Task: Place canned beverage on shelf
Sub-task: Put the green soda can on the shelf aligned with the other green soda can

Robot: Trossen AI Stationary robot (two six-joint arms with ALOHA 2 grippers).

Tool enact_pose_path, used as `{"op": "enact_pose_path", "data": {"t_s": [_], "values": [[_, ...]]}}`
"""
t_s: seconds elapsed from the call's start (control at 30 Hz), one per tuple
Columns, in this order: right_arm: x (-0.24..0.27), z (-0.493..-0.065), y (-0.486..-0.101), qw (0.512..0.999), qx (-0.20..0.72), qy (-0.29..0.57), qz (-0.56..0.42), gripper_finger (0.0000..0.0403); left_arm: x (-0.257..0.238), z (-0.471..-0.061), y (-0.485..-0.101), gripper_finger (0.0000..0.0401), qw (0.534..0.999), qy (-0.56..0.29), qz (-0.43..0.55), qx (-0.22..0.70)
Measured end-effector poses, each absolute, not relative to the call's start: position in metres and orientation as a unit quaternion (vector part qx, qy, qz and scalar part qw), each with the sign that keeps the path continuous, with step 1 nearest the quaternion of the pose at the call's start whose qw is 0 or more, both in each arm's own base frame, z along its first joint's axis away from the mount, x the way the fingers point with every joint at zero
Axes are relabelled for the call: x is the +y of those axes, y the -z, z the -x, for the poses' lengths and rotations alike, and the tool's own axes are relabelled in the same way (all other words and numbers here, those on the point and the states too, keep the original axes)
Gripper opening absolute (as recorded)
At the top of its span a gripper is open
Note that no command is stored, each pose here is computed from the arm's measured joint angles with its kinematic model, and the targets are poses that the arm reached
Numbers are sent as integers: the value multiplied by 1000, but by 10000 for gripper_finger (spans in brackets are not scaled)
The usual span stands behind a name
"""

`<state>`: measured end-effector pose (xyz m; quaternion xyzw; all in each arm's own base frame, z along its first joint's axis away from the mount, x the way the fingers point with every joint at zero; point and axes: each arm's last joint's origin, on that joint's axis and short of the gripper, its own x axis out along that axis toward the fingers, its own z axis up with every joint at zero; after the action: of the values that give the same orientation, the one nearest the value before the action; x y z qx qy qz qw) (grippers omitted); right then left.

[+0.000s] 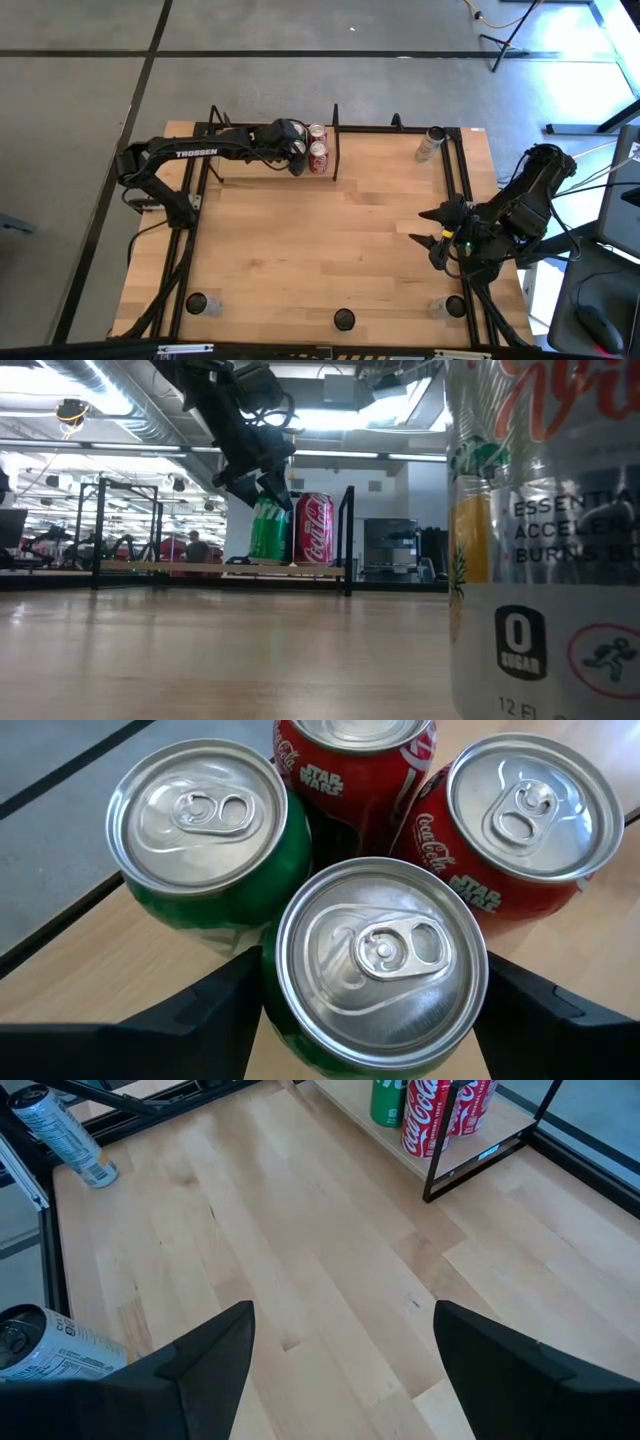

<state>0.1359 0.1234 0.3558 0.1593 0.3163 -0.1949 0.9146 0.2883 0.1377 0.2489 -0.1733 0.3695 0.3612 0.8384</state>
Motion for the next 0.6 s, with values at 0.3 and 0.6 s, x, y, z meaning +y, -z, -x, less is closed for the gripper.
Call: {"op": "enact_pose_path", "data": {"t_s": [0.3,0.6], "values": [[123,-136,-356,915,316,195,-159,298,136,-289,-249,310,839,-359,173,371],[124,-136,-356,915,316,194,-161,298,134,-286,-255,351,847,-343,167,370]]}}
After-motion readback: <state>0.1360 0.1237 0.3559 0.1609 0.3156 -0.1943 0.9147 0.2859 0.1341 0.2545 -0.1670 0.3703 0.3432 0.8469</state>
